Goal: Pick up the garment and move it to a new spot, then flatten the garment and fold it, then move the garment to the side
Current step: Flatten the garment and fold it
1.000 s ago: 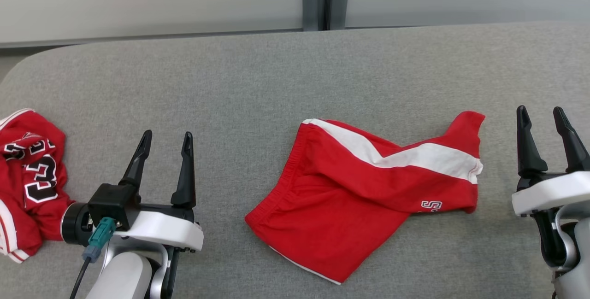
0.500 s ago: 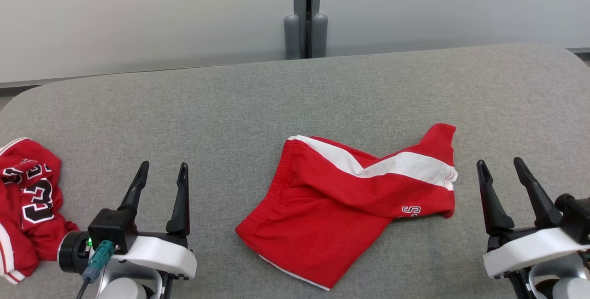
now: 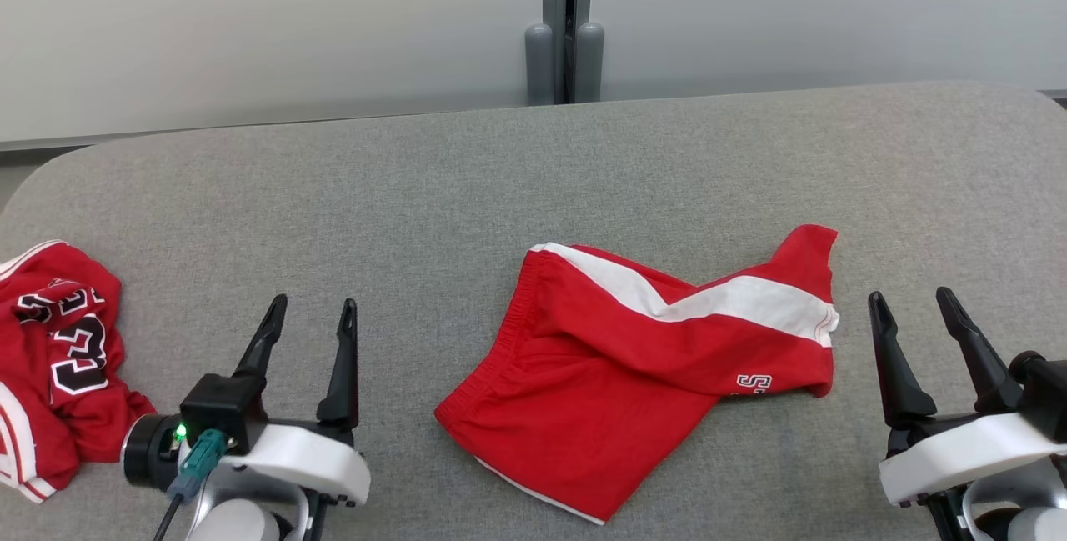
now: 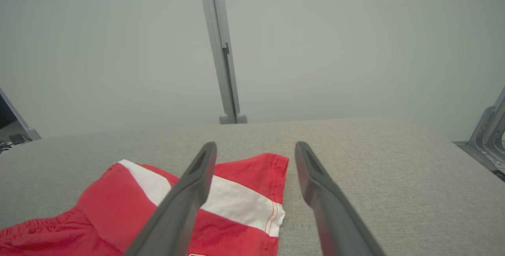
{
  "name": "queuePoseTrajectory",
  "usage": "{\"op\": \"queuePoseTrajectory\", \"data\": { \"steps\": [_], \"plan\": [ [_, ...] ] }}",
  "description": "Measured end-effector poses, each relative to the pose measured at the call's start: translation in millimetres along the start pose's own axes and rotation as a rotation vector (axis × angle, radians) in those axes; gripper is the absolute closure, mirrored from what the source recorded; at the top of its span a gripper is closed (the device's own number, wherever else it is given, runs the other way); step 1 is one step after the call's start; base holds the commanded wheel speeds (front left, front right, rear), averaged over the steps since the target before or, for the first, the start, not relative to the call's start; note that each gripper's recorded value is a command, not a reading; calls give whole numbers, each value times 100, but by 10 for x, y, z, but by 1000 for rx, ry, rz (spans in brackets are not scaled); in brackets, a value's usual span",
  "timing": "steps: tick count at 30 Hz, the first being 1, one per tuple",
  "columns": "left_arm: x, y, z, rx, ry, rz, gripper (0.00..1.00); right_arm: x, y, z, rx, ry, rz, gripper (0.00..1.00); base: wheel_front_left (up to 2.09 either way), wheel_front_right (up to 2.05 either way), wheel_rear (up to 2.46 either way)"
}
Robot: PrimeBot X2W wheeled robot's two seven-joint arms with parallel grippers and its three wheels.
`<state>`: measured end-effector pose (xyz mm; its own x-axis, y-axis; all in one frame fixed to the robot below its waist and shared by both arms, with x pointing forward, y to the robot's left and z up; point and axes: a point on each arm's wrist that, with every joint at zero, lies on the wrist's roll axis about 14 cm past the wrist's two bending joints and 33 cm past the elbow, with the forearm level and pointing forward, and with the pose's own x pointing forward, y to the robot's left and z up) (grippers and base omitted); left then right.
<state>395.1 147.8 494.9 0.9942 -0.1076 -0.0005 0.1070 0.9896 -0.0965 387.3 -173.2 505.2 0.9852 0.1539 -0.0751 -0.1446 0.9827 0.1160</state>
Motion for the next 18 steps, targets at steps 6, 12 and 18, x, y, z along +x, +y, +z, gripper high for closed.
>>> {"op": "queuePoseTrajectory", "data": {
  "steps": [6,12,18],
  "plan": [
    [334,-477,125,-28,4,-159,0,89,3,-56,2,22,5,0,0,0,0],
    [749,-1119,6,-38,113,-359,0,205,-35,-166,3,55,6,0,0,0,0],
    [949,-1453,-439,-34,326,-461,0,194,-167,-281,17,85,-31,0,0,0,0]
  ]
}}
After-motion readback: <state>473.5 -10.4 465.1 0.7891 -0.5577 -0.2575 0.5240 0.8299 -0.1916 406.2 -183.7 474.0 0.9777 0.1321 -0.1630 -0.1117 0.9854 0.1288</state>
